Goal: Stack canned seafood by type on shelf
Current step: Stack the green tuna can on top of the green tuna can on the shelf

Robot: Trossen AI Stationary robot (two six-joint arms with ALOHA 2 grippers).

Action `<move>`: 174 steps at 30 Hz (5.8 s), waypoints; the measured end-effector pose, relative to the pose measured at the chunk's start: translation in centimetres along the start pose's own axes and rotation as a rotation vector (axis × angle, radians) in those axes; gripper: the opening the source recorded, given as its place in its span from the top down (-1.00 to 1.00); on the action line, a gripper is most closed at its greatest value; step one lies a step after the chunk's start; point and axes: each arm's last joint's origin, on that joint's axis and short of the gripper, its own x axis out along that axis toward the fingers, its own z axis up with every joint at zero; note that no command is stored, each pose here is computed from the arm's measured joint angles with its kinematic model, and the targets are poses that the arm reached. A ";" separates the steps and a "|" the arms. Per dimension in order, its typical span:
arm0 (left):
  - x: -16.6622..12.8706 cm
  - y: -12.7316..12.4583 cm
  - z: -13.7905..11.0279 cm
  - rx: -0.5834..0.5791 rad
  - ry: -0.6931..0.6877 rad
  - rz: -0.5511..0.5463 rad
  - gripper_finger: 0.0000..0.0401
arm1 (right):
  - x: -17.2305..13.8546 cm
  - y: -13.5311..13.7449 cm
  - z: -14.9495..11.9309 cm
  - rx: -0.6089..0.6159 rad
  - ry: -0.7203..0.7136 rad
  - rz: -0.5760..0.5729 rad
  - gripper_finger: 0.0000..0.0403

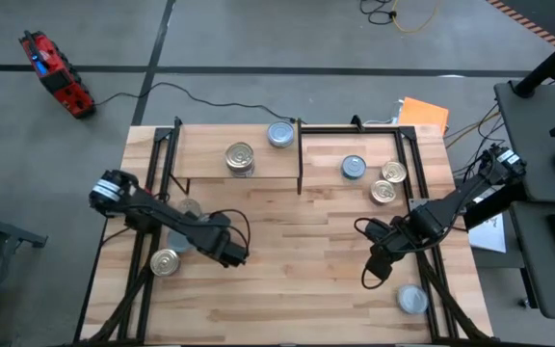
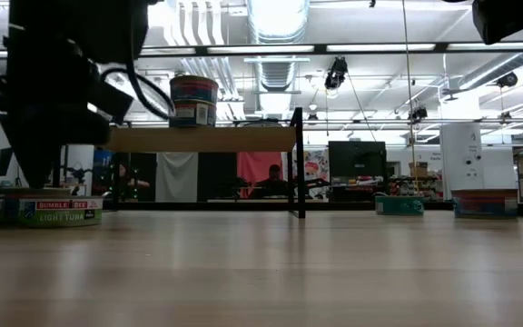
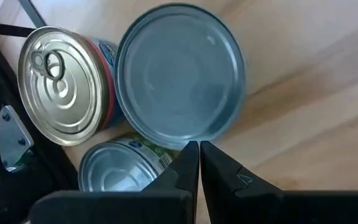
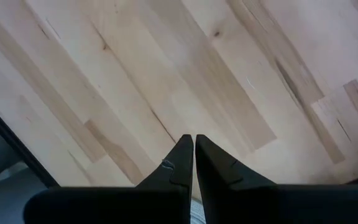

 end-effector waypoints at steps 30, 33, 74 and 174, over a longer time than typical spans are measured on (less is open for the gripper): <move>-2.4 -6.7 1.7 0.188 -0.131 -0.372 1.00 | 0.0 0.0 0.0 -0.011 0.001 -0.002 0.95; -3.6 -7.9 1.8 0.309 -0.150 -0.414 1.00 | 0.0 0.0 0.0 -0.016 0.001 -0.002 0.95; -3.6 -5.1 0.9 0.285 -0.232 -0.634 1.00 | -0.2 0.0 3.2 -0.177 -0.205 0.033 0.95; 0.0 -0.5 -6.3 0.479 -0.408 -0.979 1.00 | 13.2 11.9 20.2 0.048 -0.504 0.219 0.95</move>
